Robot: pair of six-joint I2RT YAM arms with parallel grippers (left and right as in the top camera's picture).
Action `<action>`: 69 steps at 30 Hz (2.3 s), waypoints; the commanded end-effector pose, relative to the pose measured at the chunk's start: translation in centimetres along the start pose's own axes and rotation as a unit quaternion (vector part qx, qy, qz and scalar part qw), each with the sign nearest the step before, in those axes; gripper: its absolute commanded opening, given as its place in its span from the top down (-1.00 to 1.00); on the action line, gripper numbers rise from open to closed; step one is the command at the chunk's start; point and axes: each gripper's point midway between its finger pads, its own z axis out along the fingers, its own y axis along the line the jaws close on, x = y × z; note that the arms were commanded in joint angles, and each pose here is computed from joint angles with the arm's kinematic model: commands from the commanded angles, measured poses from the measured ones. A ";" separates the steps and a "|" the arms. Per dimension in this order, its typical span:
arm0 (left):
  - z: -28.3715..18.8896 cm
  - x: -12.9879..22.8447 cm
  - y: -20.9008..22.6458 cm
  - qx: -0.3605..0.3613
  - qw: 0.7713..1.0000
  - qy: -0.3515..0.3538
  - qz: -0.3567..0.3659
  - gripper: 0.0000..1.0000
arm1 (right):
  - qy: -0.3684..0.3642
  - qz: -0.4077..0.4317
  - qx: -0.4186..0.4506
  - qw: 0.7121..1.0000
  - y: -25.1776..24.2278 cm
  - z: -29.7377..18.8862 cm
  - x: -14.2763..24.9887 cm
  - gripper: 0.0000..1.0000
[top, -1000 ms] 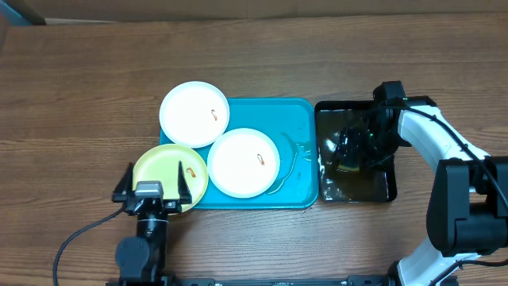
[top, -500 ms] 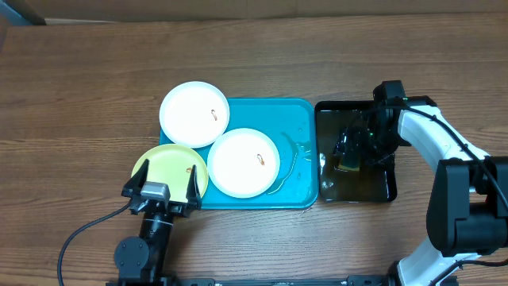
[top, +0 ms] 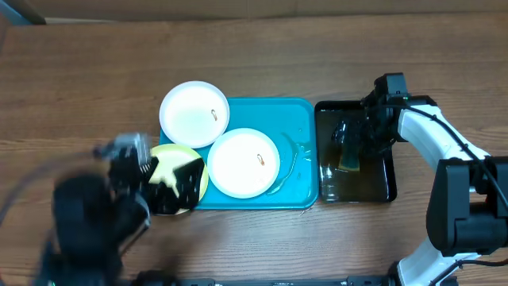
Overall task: Clean dirty plates on tray and stack at the side
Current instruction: 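Reach the left gripper to the front white plate and grip its rim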
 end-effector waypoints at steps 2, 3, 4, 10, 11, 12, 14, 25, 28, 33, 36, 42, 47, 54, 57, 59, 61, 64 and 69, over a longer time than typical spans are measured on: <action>3.8 -0.2 -0.6 -0.024 0.966 0.248 -0.063 -1.00 | -0.012 -0.003 -0.001 1.000 0.3 -0.5 -0.8 -1.00; 4.6 0.2 -0.2 -0.041 0.953 0.290 -0.076 -1.00 | -0.012 -0.003 -0.001 1.000 0.3 -0.5 -0.8 -1.00; 5.2 0.5 0.3 -0.055 0.942 0.320 -0.084 -1.00 | -0.012 -0.004 -0.001 1.000 0.3 -0.5 -0.8 -1.00; 12.8 3.4 3.2 -0.051 0.889 0.450 -0.064 -1.00 | -0.012 -0.003 -0.001 1.000 0.3 -0.5 -0.8 -1.00; 13.7 4.2 3.5 -0.049 0.878 0.469 -0.079 -1.00 | -0.012 -0.003 -0.001 1.000 0.3 -0.5 -0.8 -1.00; 14.7 4.8 3.6 -0.042 0.867 0.487 -0.097 -0.81 | -0.012 -0.004 -0.001 1.000 0.3 -0.5 -0.8 -1.00; 16.2 5.8 3.8 -0.029 0.855 0.507 -0.103 -0.25 | -0.012 -0.003 -0.001 1.000 0.3 -0.5 -0.8 -1.00; 19.2 7.1 9.1 -0.259 0.838 0.480 -0.013 0.17 | -0.012 -0.004 -0.001 1.000 0.3 -0.5 -0.8 -1.00; 19.2 7.4 9.6 -0.298 0.832 0.468 -0.007 -0.07 | -0.012 -0.003 -0.001 1.000 0.3 -0.5 -0.8 -1.00; 19.6 9.4 10.3 -0.300 0.823 0.482 -0.005 0.64 | -0.012 -0.003 -0.001 1.000 0.3 -0.5 -0.8 -1.00; 20.3 10.9 11.1 -0.297 0.823 0.485 -0.006 0.68 | -0.012 -0.004 -0.001 1.000 0.3 -0.5 -0.8 -1.00; 21.7 11.3 11.5 -0.285 0.835 0.470 0.007 0.54 | -0.012 -0.003 -0.001 1.000 0.3 -0.5 -0.8 -1.00; 22.7 11.1 11.2 -0.276 0.844 0.458 0.020 0.55 | -0.012 -0.003 -0.001 1.000 0.3 -0.5 -0.8 -1.00; 23.5 11.7 11.7 -0.270 0.850 0.451 0.032 0.56 | -0.012 -0.003 -0.001 1.000 0.3 -0.5 -0.8 -1.00; 23.7 12.2 12.1 -0.272 0.850 0.450 0.033 0.56 | -0.012 -0.003 -0.001 1.000 0.3 -0.5 -0.8 -1.00; 24.0 12.6 12.3 -0.271 0.851 0.449 0.033 0.56 | -0.012 -0.004 -0.001 1.000 0.3 -0.5 -0.8 -1.00; 24.1 12.9 12.6 -0.271 0.852 0.447 0.034 0.56 | -0.013 -0.004 -0.001 1.000 0.3 -0.5 -0.8 -1.00; 24.4 13.5 12.9 -0.270 0.852 0.447 0.034 0.55 | -0.017 -0.005 -0.003 1.000 0.3 -0.5 -1.0 -1.00; 24.8 14.0 12.9 -0.263 0.857 0.443 0.031 0.60 | -0.018 -0.006 -0.003 1.000 0.4 -0.5 -1.1 -1.00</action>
